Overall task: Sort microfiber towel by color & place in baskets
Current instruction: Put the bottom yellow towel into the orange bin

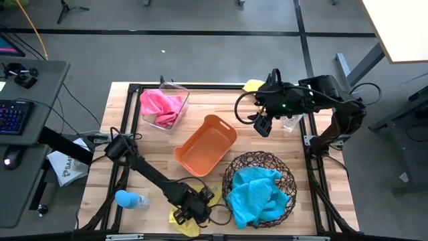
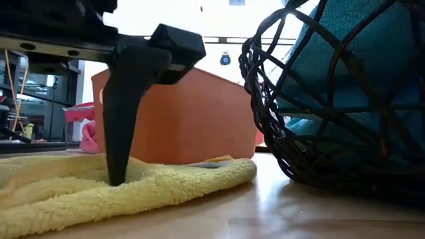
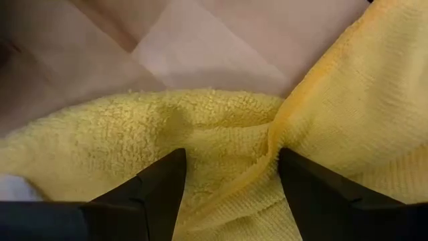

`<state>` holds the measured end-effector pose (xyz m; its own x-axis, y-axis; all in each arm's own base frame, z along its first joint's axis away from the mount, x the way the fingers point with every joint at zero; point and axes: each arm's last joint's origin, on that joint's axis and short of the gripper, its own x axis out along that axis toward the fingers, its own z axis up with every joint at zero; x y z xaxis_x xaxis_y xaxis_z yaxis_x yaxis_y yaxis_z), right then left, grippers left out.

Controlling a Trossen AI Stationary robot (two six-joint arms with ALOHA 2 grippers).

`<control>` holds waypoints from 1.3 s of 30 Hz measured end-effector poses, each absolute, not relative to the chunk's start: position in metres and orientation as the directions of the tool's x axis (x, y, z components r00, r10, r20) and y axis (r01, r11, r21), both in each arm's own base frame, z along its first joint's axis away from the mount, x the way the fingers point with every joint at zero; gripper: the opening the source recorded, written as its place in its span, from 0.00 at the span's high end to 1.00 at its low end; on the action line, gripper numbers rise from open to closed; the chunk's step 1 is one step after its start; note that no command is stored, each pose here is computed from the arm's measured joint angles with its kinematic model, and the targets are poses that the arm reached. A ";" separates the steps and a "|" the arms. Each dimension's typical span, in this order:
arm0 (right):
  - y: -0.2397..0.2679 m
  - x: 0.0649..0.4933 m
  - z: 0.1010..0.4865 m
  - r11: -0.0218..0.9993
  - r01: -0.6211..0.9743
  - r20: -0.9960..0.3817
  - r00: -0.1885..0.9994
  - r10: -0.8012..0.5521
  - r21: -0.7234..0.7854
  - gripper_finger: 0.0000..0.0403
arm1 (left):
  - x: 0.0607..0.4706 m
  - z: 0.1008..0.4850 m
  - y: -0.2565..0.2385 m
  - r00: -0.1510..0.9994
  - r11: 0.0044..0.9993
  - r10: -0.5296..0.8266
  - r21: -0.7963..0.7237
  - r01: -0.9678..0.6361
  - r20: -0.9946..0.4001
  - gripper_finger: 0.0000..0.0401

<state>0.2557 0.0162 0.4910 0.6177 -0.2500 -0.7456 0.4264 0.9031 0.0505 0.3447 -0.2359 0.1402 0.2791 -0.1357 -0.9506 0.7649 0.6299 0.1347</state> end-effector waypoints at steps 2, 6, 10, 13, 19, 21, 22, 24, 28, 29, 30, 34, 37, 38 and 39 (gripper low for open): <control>0.016 0.256 0.491 0.903 0.427 -0.746 0.618 -0.250 0.051 0.33 | 0.348 0.136 -0.233 0.263 0.645 -0.144 0.111 0.756 -0.954 0.43; 0.016 0.256 0.491 0.894 0.442 -0.746 0.618 -0.250 0.066 0.33 | 0.351 0.128 -0.228 0.227 0.699 -0.154 0.057 0.713 -0.962 0.51; 0.016 0.256 0.491 0.892 0.448 -0.742 0.617 -0.262 0.058 0.33 | 0.353 0.136 -0.221 0.238 0.748 -0.156 0.043 0.662 -0.959 0.83; 0.016 0.256 0.491 0.893 0.448 -0.741 0.616 -0.267 0.051 0.33 | 0.351 0.153 -0.209 0.260 0.788 -0.113 0.073 0.612 -0.959 0.96; 0.015 0.253 0.493 0.902 0.430 -0.737 0.620 -0.270 0.032 0.33 | 0.336 0.250 -0.187 0.453 0.819 -0.243 0.068 0.569 -0.858 0.99; 0.015 0.251 0.494 0.902 0.431 -0.732 0.624 -0.274 0.030 0.33 | 0.324 0.284 -0.179 0.526 0.833 -0.299 0.052 0.551 -0.797 0.99; 0.015 0.251 0.494 0.905 0.426 -0.731 0.625 -0.273 0.026 0.33 | 0.317 0.302 -0.175 0.565 0.842 -0.320 0.045 0.538 -0.760 0.99; 0.015 0.250 0.495 0.907 0.421 -0.728 0.628 -0.273 0.023 0.33 | 0.305 0.339 -0.165 0.658 0.862 -0.365 0.028 0.505 -0.659 1.00; 0.014 0.247 0.497 0.904 0.426 -0.719 0.636 -0.281 0.023 0.33 | 0.280 0.387 -0.138 0.815 0.934 -0.254 0.086 0.346 -0.521 1.00; 0.014 0.246 0.498 0.902 0.431 -0.715 0.636 -0.289 0.019 0.33 | 0.275 0.395 -0.128 0.848 0.951 -0.180 0.132 0.279 -0.498 1.00; 0.014 0.246 0.498 0.900 0.435 -0.712 0.637 -0.296 0.015 0.33 | 0.271 0.402 -0.117 0.877 0.962 -0.100 0.180 0.206 -0.471 1.00; 0.013 0.247 0.499 0.897 0.442 -0.703 0.643 -0.306 0.014 0.33 | 0.267 0.413 -0.079 0.891 0.949 0.158 0.315 -0.018 -0.425 1.00; 0.013 0.247 0.499 0.896 0.443 -0.699 0.646 -0.307 0.016 0.33 | 0.278 0.401 -0.055 0.860 0.945 0.212 0.321 -0.061 -0.463 1.00; 0.013 0.247 0.499 0.896 0.443 -0.698 0.646 -0.307 0.016 0.33 | 0.283 0.394 -0.048 0.855 0.946 0.218 0.317 -0.067 -0.470 1.00; 0.013 0.247 0.499 0.896 0.443 -0.698 0.646 -0.308 0.015 0.33 | 0.287 0.383 -0.040 0.846 0.947 0.228 0.313 -0.077 -0.481 1.00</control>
